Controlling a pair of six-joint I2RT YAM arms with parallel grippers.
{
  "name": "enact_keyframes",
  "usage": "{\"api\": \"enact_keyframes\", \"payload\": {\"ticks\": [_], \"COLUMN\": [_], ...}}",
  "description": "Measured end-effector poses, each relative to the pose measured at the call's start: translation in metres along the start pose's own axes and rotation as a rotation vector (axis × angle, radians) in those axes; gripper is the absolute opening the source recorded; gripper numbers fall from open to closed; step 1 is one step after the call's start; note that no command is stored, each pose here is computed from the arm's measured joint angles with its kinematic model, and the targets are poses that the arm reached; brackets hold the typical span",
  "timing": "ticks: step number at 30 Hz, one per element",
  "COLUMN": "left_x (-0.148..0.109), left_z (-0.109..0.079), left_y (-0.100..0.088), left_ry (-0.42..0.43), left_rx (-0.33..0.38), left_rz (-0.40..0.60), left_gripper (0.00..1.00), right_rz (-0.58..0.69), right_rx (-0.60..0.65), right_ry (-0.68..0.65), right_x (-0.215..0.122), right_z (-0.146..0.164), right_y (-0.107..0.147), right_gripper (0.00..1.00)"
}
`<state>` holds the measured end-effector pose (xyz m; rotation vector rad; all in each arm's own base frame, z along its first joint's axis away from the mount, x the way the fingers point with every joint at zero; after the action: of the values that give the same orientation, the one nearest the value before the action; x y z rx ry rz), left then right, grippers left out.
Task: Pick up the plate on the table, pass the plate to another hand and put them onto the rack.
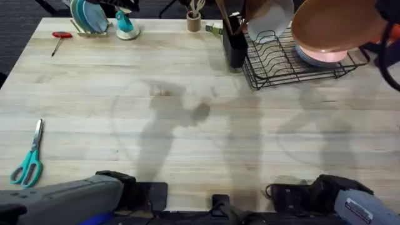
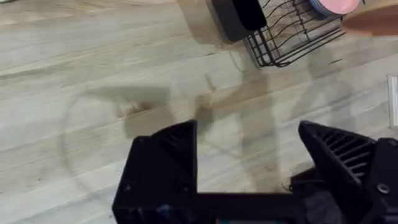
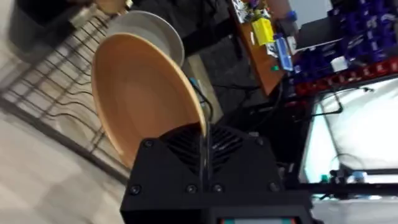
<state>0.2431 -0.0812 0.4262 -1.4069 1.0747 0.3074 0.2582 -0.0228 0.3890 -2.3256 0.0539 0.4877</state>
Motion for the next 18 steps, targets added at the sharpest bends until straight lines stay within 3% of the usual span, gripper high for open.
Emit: {"api": "enact_keyframes", "payload": {"ticks": [7, 18], "left_x": [0.000, 0.000], "left_z": [0.000, 0.000], "left_y": [0.001, 0.001], "left_ry": [0.000, 0.000], "left_rx": [-0.001, -0.001], "left_rz": [0.003, 0.004], "left_gripper": [0.994, 0.993], "right_rz": [-0.038, -0.125], "right_rx": [-0.086, -0.187], "right_ry": [0.039, -0.031], "right_x": [0.041, 0.103], "right_z": [-0.018, -0.019], "right_y": [0.000, 0.010], "right_gripper": [0.029, 0.030]}}
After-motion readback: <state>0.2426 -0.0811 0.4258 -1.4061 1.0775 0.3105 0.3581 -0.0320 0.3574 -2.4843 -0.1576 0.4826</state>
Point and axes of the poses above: each hand's point on the last joint's axis, 136 mm out from that joint toward the fingers, its own x axis out along the fingers, its own z axis along the line the jaws close on, y = z × x, the point moved 7 cm from there along -x, back along the fingers, and after that the axes turned 12 degrees about x, right-handed, at the moved point
